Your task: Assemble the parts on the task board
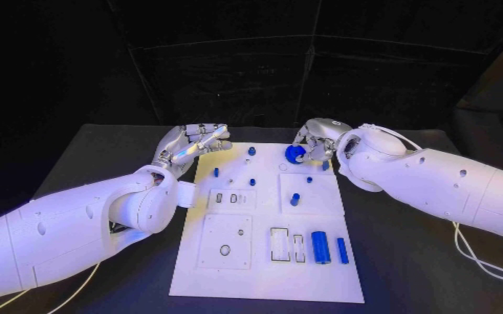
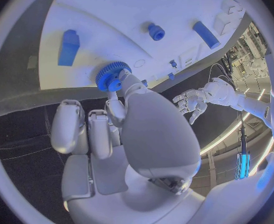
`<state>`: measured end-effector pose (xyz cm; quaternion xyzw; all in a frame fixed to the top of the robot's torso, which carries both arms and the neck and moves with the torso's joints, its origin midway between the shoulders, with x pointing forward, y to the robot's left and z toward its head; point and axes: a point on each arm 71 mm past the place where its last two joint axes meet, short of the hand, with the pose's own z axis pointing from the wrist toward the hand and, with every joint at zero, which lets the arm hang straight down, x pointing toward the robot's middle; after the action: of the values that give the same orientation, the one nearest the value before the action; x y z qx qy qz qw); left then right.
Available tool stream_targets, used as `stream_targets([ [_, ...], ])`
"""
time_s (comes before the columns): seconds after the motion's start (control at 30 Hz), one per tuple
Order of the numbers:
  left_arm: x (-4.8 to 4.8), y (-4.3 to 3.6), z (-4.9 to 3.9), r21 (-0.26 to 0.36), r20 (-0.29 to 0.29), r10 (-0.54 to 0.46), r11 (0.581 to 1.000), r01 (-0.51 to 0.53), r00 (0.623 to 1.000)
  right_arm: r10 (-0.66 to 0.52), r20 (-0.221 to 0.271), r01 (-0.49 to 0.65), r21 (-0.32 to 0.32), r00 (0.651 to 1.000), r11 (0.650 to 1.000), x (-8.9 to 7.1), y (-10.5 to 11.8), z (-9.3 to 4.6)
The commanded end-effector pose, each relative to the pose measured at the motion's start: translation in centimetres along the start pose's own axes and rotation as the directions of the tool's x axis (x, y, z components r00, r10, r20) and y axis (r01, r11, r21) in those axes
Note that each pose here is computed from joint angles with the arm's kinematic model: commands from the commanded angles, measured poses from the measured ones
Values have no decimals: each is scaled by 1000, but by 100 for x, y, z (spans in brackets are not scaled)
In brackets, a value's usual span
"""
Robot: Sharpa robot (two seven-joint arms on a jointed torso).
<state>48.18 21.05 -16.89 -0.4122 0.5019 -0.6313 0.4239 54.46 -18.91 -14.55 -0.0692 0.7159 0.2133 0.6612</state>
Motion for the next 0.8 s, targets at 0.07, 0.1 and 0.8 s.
stream_targets([
  [0.07, 6, -17, 0, 9, -5, -2, 1000, 2, 1000, -17, 69, 21, -51, 997, 998, -58, 113, -23],
  [0.1, 5, -18, -1, 9, -4, -2, 1000, 2, 1000, -18, 78, 23, -59, 997, 998, -64, 145, -30],
  [0.8, 1, -29, -10, 13, -3, -1, 1000, 1, 1000, -19, 127, 41, -174, 992, 984, 19, 945, 190],
])
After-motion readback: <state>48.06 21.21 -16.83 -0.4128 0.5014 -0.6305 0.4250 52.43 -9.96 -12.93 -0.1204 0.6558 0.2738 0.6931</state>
